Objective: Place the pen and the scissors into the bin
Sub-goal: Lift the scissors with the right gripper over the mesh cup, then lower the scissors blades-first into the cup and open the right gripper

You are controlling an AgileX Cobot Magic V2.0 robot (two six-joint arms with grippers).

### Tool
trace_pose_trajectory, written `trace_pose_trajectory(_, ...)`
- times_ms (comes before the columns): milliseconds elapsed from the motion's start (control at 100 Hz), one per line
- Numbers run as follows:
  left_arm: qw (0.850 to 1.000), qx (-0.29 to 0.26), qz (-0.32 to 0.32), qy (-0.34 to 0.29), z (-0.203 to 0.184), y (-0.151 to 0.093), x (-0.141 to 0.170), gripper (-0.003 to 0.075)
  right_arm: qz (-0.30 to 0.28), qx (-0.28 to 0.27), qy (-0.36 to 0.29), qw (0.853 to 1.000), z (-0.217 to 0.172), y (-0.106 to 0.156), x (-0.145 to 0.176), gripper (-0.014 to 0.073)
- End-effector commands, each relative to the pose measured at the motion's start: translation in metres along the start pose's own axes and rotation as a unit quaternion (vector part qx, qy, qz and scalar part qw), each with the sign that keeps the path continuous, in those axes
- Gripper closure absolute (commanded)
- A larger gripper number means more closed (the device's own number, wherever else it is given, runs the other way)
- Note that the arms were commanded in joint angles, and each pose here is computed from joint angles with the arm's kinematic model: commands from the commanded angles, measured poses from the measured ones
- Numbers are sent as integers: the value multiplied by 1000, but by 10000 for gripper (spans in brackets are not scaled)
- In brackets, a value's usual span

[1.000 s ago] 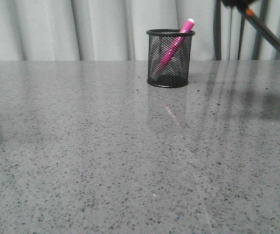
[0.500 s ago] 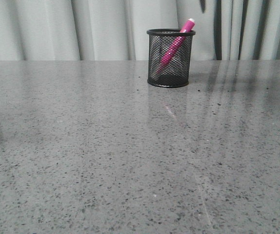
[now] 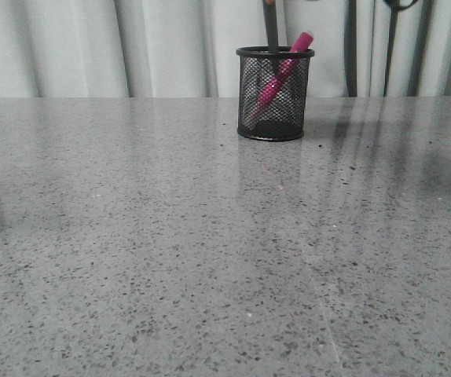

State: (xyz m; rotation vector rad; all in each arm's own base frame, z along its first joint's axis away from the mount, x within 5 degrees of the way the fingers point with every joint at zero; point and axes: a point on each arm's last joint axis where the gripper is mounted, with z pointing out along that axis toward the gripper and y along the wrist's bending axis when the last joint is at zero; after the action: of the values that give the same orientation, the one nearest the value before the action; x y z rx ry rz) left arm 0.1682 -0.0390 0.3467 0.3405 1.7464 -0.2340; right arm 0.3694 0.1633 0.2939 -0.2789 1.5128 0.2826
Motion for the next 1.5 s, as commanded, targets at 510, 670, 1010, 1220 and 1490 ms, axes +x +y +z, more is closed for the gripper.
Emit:
trace_pose_trajectory(510,999,-10,-11,-30,-4,1,-12,739,-5,8,-43,999,-19,-2,11,671)
trace_pose_trajectory(670,999,-10,-11,-30,-4,1,-12,739,-5,8,-42,999,-19,-2,12,638)
trace_pose_trajectory(1010,999,-10,-11,-30,-4,1,-12,739,-5,8,-42,999,-19,-2,12,290)
trace_pose_trajectory(1220,999,-10,-11,-30,-4,1,-12,739,-3,8,-62,998,-26,-2,-4,284)
trace_pose_trajectory(1490,1000,-11,-5,-28,-4,1,-12,739,-66,19,-123,990,-72,-6,-47,358)
